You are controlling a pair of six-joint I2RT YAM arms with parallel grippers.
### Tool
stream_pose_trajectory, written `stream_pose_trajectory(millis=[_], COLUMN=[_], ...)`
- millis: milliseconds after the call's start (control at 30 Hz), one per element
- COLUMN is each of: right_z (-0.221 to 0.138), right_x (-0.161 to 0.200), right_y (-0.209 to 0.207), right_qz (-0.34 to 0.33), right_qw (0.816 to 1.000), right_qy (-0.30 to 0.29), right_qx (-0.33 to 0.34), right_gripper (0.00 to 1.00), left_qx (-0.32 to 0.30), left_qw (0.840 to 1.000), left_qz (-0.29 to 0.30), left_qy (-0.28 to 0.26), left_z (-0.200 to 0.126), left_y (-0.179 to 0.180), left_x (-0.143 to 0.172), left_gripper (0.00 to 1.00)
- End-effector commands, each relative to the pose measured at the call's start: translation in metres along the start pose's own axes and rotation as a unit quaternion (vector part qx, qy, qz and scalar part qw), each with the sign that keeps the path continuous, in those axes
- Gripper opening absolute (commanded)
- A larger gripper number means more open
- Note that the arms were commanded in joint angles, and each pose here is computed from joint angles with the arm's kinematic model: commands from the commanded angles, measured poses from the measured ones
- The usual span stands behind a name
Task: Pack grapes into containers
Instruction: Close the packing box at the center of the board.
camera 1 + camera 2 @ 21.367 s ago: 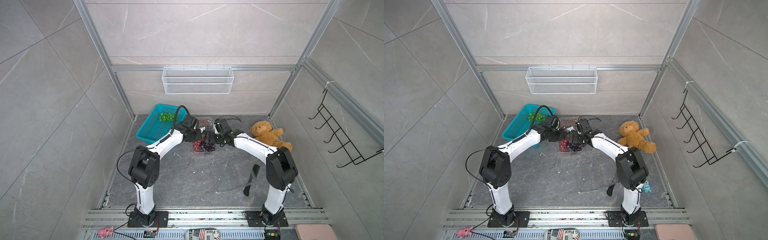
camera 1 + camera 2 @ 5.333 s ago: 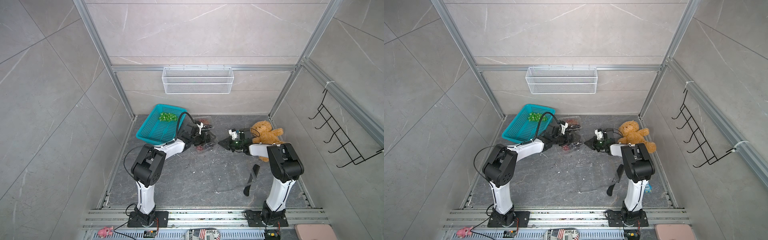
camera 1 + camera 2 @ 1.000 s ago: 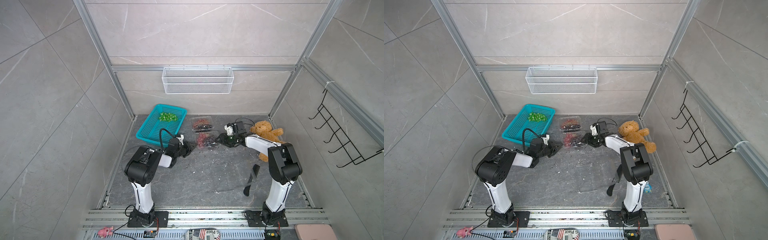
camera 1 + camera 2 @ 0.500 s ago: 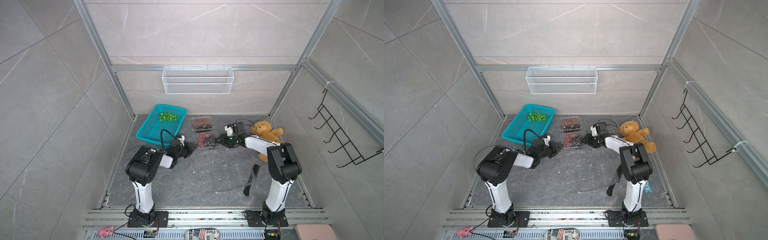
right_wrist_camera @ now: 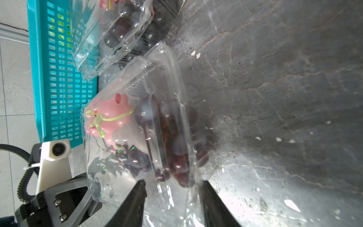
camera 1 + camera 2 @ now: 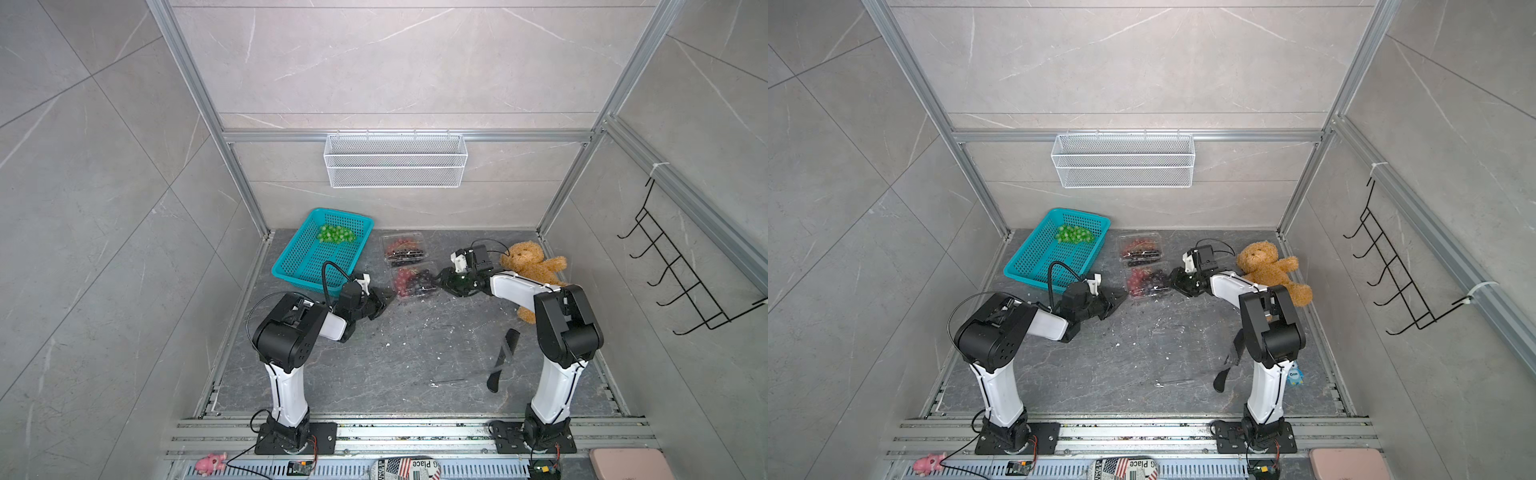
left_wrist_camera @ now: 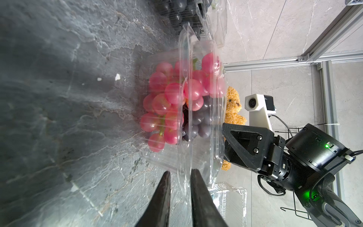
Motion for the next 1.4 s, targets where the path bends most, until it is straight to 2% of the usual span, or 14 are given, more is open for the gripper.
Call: stream_pose_trajectory(millis=[0,200,1000,1367], right_z=[0.009,0.009,0.008,0.009], right_x=[0.015,0.014,0.019,0.021], right_y=[-0.009,-0.008,-0.01,-0.01], right_qz=[0.022,0.028,0.027,0.029], right_qw=[0.999,0.999,0.999,0.999], right_qy=[0.025,0.024,0.029,0.03], right_qx=[0.011,0.009,0.009,0.007], right_gripper=[0.47,0.46,0.45,0.44], left_qx=[0.011,0.012,0.011,-0.015], left_qw=[1.0,1.0,1.0,1.0], left_qz=[0.009,0.011,0.005,0.002], left_qy=[0.007,0.003,0.001,-0.013], left_z=[-0.006,-0.014,0.005,0.006], left_y=[-0.01,-0.014,-0.011,-0.002], left_x=[0.009,0.012,0.005,0.002], left_gripper=[0.21,0.2,0.18,0.13])
Point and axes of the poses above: each gripper's point midway between its finger pads, its own z axis out along the fingers, its own y axis along the line the jaws close on, x = y × z, the point moved 6 cm from there along -z, back along the fingers, and after that the axes turned 11 degrees about -z, right-handed, at the moved point
